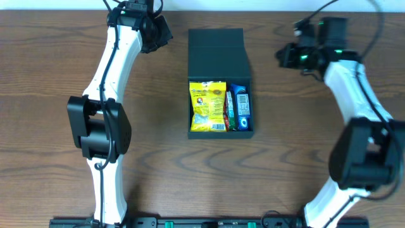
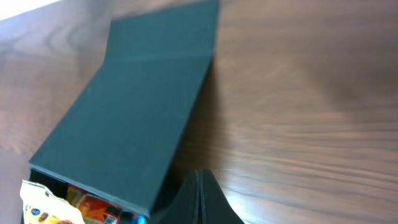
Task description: Pack container
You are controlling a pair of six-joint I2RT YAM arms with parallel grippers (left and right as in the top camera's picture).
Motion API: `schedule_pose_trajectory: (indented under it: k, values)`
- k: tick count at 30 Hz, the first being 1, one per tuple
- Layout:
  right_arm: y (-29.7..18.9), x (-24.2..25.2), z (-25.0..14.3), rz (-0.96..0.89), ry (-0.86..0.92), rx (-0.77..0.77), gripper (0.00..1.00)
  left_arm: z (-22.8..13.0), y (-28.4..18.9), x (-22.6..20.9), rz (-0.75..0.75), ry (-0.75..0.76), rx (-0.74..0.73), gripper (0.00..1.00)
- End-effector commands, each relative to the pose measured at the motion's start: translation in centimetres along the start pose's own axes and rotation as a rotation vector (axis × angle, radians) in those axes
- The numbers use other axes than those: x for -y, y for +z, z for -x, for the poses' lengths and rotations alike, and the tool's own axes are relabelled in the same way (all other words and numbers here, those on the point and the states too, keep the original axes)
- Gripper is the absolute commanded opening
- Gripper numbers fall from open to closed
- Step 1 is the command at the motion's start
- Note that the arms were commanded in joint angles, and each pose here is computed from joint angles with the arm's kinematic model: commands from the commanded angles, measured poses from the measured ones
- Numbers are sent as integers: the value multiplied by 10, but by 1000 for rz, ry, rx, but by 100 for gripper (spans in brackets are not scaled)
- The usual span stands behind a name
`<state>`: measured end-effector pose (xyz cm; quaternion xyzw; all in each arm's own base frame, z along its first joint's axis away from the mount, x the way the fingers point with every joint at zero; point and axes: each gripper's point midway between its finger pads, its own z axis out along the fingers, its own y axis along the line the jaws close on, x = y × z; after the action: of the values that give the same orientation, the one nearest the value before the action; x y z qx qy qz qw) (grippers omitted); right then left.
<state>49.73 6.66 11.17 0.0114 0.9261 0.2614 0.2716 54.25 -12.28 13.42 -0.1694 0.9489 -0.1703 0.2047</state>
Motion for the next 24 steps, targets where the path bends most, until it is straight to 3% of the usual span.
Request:
schedule_pose_trajectory:
  k: [1,9,24]
  values:
    - [33,-9,-29,71,93,-97,1,-25,43,-6,-36,-7,-124,6]
    - [82,0,-49,153,195,-220,2,-56,110,-8,-176,-136,-296,6]
    - [104,-35,-40,327,147,-246,1,-72,111,12,-277,-108,-367,6]
